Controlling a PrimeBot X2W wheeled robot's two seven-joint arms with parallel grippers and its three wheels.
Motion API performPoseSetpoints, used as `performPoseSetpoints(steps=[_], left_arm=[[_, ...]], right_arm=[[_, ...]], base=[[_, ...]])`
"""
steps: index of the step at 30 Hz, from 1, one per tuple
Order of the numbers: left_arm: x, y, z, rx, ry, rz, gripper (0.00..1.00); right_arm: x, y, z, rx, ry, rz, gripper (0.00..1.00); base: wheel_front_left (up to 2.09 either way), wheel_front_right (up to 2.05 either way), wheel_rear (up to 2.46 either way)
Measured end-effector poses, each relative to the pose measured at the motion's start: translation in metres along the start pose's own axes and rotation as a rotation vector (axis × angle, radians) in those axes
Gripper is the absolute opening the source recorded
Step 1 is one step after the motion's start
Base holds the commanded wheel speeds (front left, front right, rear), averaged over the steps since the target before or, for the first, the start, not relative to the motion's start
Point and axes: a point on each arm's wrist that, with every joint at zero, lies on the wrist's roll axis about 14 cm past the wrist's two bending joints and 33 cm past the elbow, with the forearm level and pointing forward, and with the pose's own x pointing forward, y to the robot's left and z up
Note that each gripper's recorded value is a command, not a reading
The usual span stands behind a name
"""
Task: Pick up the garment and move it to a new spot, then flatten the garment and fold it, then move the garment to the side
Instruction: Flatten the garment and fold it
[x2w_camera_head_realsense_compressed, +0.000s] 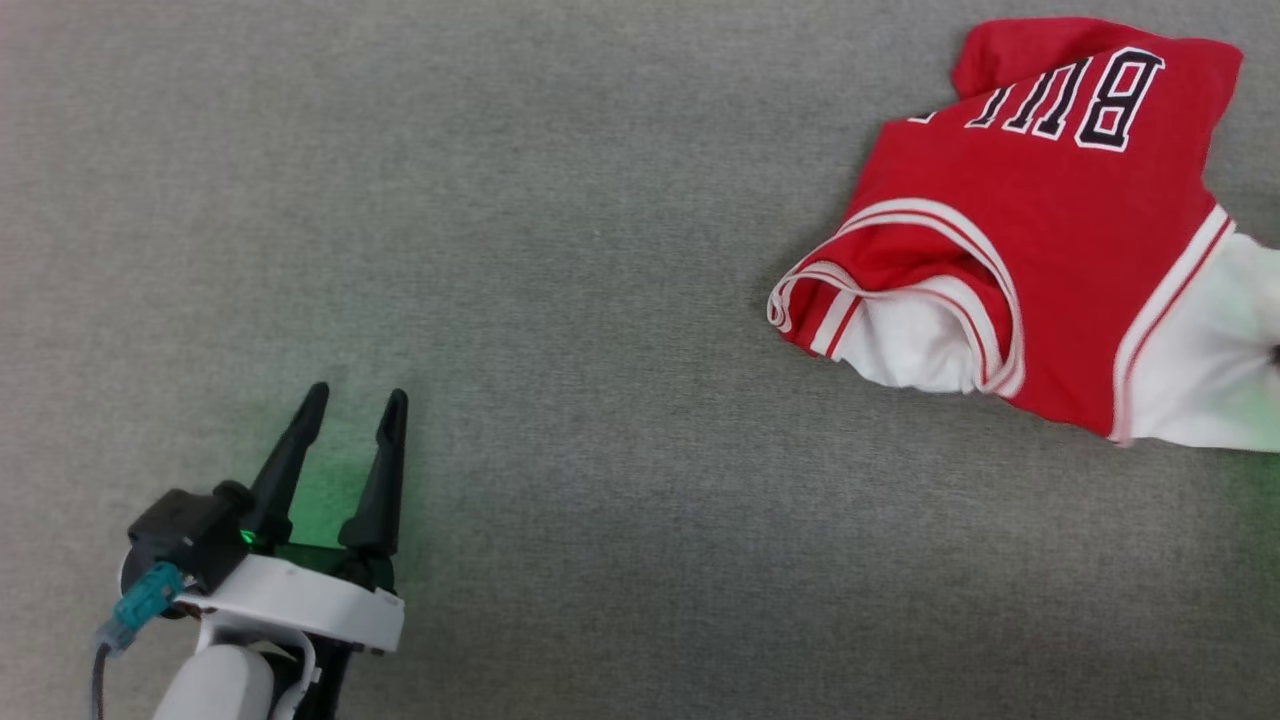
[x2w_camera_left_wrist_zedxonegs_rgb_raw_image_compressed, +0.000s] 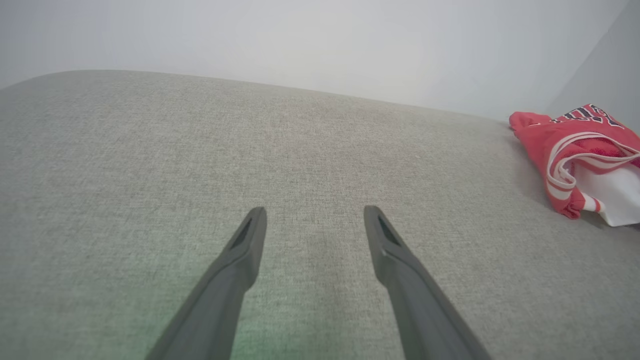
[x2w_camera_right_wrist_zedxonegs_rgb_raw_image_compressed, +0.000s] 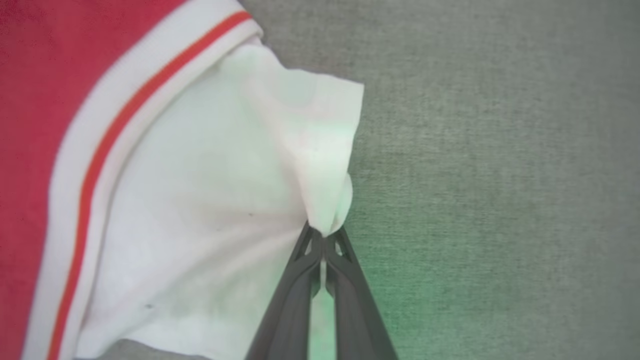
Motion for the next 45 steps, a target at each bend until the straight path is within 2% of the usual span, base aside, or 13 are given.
performPoseSetpoints(steps=[4,9,15,20,24,25,26,27,33,39,43,45], left_arm=[[0.005,-0.002,-0.001,0.005,0.003,-0.017,1.0],[0.013,-0.004,-0.004,0.013,0.008,-0.035,1.0],[0.019,-0.003,-0.009,0.024,0.023,-0.05,1.0],[0.02,0.001,-0.012,0.036,0.035,-0.052,1.0],[0.02,0.001,-0.013,0.044,0.042,-0.059,1.0],[0.021,0.0,-0.013,0.046,0.044,-0.064,1.0],[0.022,-0.001,-0.013,0.048,0.043,-0.07,1.0],[0.023,-0.003,-0.012,0.05,0.04,-0.076,1.0],[0.027,-0.016,-0.006,0.064,0.04,-0.143,1.0],[0.04,-0.04,0.01,0.127,0.03,-0.288,1.0],[0.045,-0.083,0.005,0.123,0.14,-0.46,1.0],[0.044,-0.107,0.0,0.132,0.252,-0.553,1.0]], right_arm=[[-0.008,-0.035,0.006,0.044,-0.046,-0.085,0.0],[-0.028,-0.099,0.015,0.106,-0.118,-0.253,0.0],[-0.05,-0.158,0.004,0.194,-0.159,-0.429,0.0],[-0.064,-0.191,-0.009,0.211,-0.164,-0.56,0.0],[-0.059,-0.191,-0.023,0.222,-0.151,-0.579,0.0],[-0.057,-0.189,-0.026,0.238,-0.156,-0.571,0.12],[-0.055,-0.187,-0.028,0.252,-0.167,-0.565,0.41],[-0.054,-0.185,-0.027,0.253,-0.179,-0.563,1.0],[-0.065,-0.183,-0.017,0.179,-0.286,-0.559,1.0],[-0.089,-0.164,0.008,0.084,-0.5,-0.486,1.0],[-0.098,-0.128,0.02,0.074,-0.641,-0.375,1.0],[-0.104,-0.11,0.022,0.07,-0.688,-0.329,1.0]], base=[[0.0,0.0,0.0],[0.0,0.0,0.0],[0.0,0.0,0.0],[0.0,0.0,0.0],[0.0,0.0,0.0],[0.0,0.0,0.0],[0.0,0.0,0.0],[0.0,0.0,0.0],[0.0,0.0,0.0],[0.0,0.0,0.0],[0.0,0.0,0.0],[0.0,0.0,0.0]])
